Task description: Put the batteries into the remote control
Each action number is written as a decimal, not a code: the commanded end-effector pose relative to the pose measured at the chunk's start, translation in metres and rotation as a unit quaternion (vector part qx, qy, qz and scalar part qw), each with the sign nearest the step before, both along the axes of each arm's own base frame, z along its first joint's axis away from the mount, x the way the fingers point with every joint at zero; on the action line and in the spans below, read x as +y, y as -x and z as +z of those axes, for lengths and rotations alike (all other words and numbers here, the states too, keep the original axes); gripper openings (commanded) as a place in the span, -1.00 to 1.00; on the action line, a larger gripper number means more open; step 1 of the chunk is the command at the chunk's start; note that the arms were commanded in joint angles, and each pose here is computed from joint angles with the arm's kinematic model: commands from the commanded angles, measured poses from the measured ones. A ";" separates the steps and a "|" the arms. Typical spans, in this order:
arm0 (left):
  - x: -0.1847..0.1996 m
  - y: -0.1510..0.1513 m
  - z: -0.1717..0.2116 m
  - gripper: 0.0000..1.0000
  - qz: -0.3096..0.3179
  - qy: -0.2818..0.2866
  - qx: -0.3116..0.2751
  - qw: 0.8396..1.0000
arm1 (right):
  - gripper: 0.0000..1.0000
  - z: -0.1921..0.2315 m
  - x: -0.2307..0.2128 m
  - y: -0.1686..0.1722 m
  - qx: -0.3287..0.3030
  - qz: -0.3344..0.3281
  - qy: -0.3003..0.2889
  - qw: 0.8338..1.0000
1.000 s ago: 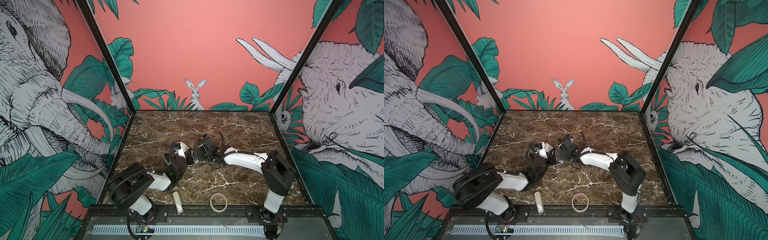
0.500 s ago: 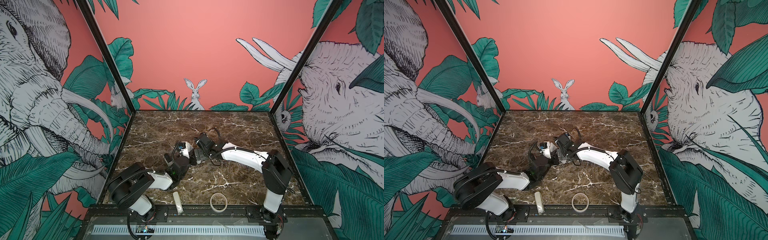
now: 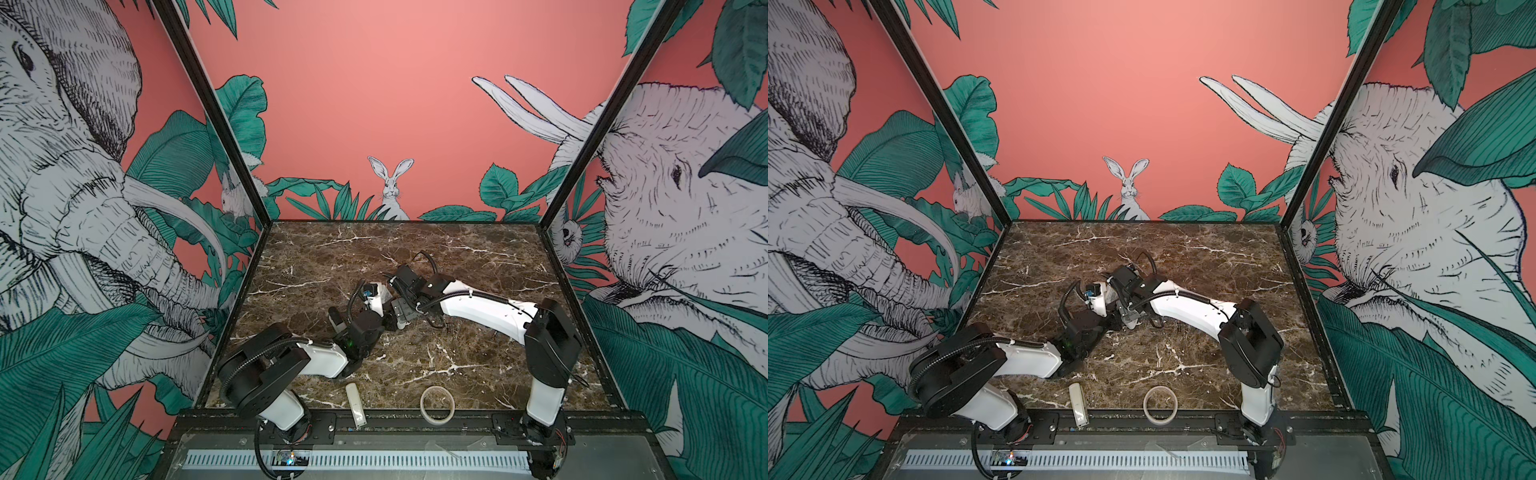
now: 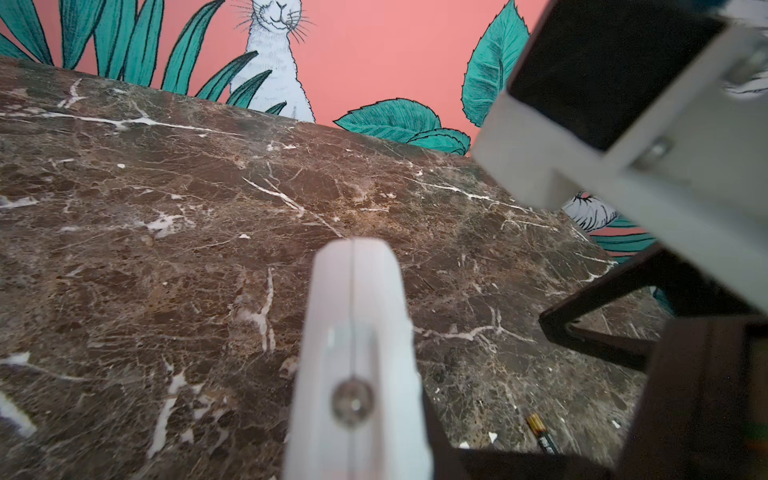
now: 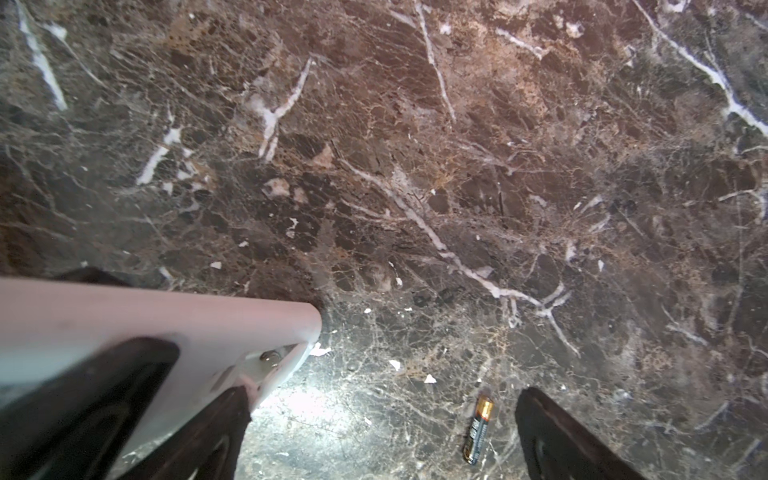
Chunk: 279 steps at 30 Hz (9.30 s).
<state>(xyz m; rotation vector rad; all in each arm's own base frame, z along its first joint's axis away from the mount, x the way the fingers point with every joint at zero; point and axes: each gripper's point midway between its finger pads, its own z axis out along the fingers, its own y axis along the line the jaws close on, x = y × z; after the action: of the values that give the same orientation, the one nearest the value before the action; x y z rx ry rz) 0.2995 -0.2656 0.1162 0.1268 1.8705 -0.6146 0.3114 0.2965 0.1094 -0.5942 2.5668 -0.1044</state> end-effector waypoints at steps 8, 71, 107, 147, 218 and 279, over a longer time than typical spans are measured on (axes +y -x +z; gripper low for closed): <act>0.008 0.041 -0.088 -1.00 -0.061 -0.125 0.121 0.983 | 0.99 -0.028 -0.047 0.013 0.044 -0.008 0.081 0.996; 0.036 0.098 0.055 -1.00 -0.189 -0.131 0.020 0.973 | 0.82 -0.048 -0.193 0.064 0.170 -0.106 0.098 0.975; 0.037 0.081 0.056 -1.00 -0.172 -0.119 0.034 0.977 | -0.16 -0.103 -0.240 0.051 0.241 -0.207 -0.038 0.948; 0.058 0.078 0.074 -1.00 -0.131 -0.145 0.027 0.980 | -0.52 -0.081 -0.130 -0.072 0.141 0.255 0.204 0.935; 0.074 0.078 0.099 -1.00 -0.095 -0.105 -0.027 0.990 | 0.15 -0.097 -0.156 -0.076 0.193 -0.753 -0.275 0.565; 0.087 0.056 0.102 -1.00 -0.070 -0.076 -0.004 0.995 | -0.78 -0.099 -0.212 -0.094 0.228 -0.599 -0.087 0.763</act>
<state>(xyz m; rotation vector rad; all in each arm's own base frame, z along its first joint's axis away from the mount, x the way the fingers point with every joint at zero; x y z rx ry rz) 0.2442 -0.1790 0.2045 0.3784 1.9458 -0.5403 0.4416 0.1100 0.0226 1.4624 2.7665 0.1345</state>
